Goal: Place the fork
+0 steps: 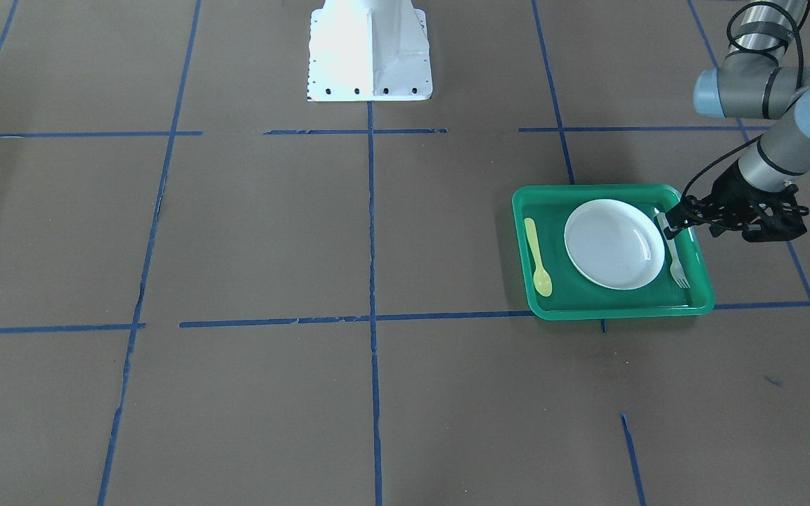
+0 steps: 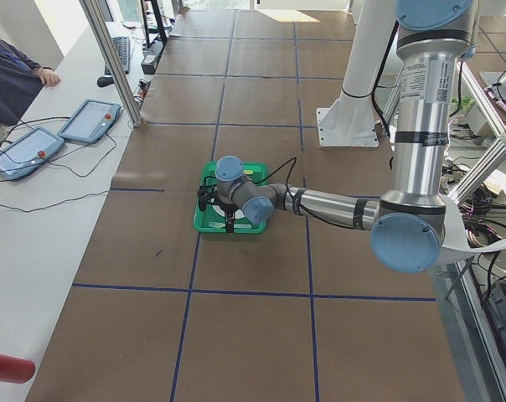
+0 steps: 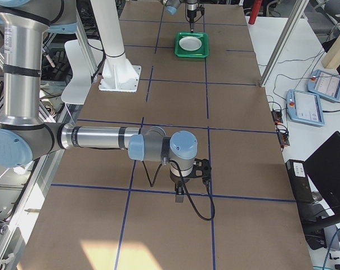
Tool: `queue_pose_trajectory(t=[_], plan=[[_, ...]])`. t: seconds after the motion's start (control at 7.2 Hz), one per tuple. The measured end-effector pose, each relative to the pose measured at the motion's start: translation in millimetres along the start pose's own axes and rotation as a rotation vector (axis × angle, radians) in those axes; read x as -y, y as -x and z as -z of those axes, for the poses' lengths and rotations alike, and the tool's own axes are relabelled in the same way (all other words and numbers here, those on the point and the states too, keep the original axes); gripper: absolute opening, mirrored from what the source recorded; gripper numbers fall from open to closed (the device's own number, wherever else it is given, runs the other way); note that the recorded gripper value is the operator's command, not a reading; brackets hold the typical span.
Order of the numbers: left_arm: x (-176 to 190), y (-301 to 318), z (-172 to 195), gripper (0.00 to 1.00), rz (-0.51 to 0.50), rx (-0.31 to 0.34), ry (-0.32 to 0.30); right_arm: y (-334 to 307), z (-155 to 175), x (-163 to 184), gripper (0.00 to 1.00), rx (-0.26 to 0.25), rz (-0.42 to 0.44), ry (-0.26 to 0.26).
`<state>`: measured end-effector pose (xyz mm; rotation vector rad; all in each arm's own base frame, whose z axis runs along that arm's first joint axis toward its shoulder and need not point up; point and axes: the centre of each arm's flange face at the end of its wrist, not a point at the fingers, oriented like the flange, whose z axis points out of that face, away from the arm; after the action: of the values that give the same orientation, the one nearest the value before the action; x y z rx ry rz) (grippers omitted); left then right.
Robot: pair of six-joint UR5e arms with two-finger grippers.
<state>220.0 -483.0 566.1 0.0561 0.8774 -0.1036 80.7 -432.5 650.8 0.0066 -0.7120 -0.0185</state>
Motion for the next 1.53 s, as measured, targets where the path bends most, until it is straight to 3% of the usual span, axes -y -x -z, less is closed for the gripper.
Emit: queue_pose_trajectory(t=[0.42, 0.69, 1.11, 1.53], plan=[[5.7, 77.1, 40.4, 1.0, -0.072, 0.029, 0.022, 0.0, 0.0, 0.0, 1.0, 0.0, 0.0, 0.0], [23.4, 133.3, 92.1, 1.0, -0.147, 0.096, 0.042, 0.0, 0.0, 0.0, 1.0, 0.0, 0.0, 0.0], [25.4, 206.6, 170.9, 1.0, -0.169, 0.141, 0.043, 0.3, 0.3, 0.0, 1.0, 0.0, 0.0, -0.001], [18.2, 226.6, 183.7, 1.0, -0.17, 0.144, 0.047, 0.1, 0.1, 0.0, 1.0, 0.0, 0.0, 0.0]])
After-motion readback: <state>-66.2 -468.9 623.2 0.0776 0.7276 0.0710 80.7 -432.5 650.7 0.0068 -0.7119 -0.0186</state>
